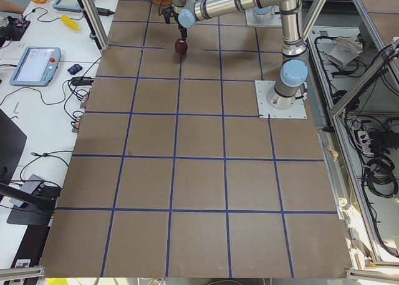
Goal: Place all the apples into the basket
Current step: 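Release the red apple into the basket while the left sets down the purple apple, then reach the right gripper to the dark purple apple and grasp it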
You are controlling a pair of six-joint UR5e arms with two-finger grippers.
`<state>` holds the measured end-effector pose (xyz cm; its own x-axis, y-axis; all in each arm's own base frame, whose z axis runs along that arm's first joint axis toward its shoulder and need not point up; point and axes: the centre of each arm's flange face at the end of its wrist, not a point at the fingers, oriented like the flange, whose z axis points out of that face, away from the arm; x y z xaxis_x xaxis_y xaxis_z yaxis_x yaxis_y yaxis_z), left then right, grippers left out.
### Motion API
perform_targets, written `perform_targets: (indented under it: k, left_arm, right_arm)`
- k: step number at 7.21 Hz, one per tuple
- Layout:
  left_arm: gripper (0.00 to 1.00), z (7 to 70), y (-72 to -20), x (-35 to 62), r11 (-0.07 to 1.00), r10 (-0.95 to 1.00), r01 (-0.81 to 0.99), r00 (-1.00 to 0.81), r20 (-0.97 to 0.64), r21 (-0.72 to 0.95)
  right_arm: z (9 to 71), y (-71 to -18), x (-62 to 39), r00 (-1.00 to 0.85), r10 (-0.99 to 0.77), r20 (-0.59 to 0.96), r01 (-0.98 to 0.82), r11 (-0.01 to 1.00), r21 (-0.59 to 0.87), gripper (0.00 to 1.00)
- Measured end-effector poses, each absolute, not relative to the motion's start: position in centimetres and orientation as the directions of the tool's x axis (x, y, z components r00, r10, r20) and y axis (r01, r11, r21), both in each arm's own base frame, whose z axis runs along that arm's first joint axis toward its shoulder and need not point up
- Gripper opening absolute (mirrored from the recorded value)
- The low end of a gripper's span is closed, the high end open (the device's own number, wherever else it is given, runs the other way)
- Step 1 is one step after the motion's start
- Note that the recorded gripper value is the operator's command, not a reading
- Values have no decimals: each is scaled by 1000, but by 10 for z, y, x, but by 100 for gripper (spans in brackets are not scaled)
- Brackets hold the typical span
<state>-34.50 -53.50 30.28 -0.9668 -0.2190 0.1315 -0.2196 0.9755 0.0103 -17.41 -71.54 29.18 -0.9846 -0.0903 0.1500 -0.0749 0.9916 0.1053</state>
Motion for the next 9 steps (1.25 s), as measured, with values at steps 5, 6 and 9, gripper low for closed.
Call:
perform_targets:
  k: [5,6,9]
  left_arm:
    - [100,431,-522,-211,999,0,-5,-995,97,-54]
    - [100,438,-526,-184,997,56,51,-996,75,-63]
    - [100,449,-524,-153,995,103,103,-994,28,-10]
  right_arm:
    - [248,-718,-183,-987,-94,133,-74,986,148,100]
    - [248,-717,-183,-987,-95,129,-75,985,155,100]
    - [275,-710,-168,-989,-107,106,-86,979,184,100]
